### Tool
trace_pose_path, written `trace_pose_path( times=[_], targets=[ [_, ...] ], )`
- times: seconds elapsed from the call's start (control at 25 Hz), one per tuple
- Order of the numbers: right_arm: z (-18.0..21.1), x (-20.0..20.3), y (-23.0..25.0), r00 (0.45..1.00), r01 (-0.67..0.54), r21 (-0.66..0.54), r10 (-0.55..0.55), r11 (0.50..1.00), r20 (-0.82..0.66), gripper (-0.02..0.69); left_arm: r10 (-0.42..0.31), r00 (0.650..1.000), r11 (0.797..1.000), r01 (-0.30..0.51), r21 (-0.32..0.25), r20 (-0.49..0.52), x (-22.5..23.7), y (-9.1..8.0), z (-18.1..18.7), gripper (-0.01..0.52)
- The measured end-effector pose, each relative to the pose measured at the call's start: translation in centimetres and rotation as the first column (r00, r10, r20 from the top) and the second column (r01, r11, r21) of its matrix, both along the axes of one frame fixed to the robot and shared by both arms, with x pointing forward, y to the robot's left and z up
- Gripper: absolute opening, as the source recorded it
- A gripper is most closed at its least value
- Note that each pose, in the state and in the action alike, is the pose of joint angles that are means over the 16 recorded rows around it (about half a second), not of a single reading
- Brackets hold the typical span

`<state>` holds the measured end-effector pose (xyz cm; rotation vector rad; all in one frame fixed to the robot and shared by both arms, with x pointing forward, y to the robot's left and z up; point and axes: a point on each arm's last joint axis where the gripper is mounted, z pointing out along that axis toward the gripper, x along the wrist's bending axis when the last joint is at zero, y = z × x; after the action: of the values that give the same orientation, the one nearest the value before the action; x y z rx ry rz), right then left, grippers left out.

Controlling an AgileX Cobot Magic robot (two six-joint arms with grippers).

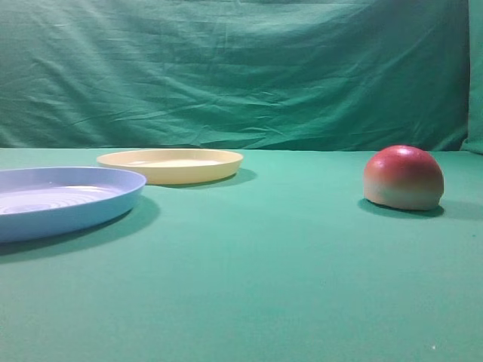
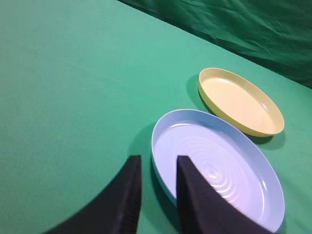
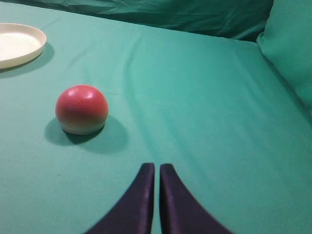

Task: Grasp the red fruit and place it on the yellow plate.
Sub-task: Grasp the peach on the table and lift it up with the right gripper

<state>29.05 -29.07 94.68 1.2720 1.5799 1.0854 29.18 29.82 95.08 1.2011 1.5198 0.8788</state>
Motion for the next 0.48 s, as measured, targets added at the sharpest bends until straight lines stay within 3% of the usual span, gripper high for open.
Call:
trace_pose_path(
  times=[0.48],
  targets=[
    [4.2, 0.2, 0.1, 0.972, -0.006, 0.171, -0.034, 0.985, 0.231, 0.0, 0.0, 1.0, 1.0, 0.0, 0.0, 0.0, 0.0, 0.0, 0.0, 0.157]
  ],
)
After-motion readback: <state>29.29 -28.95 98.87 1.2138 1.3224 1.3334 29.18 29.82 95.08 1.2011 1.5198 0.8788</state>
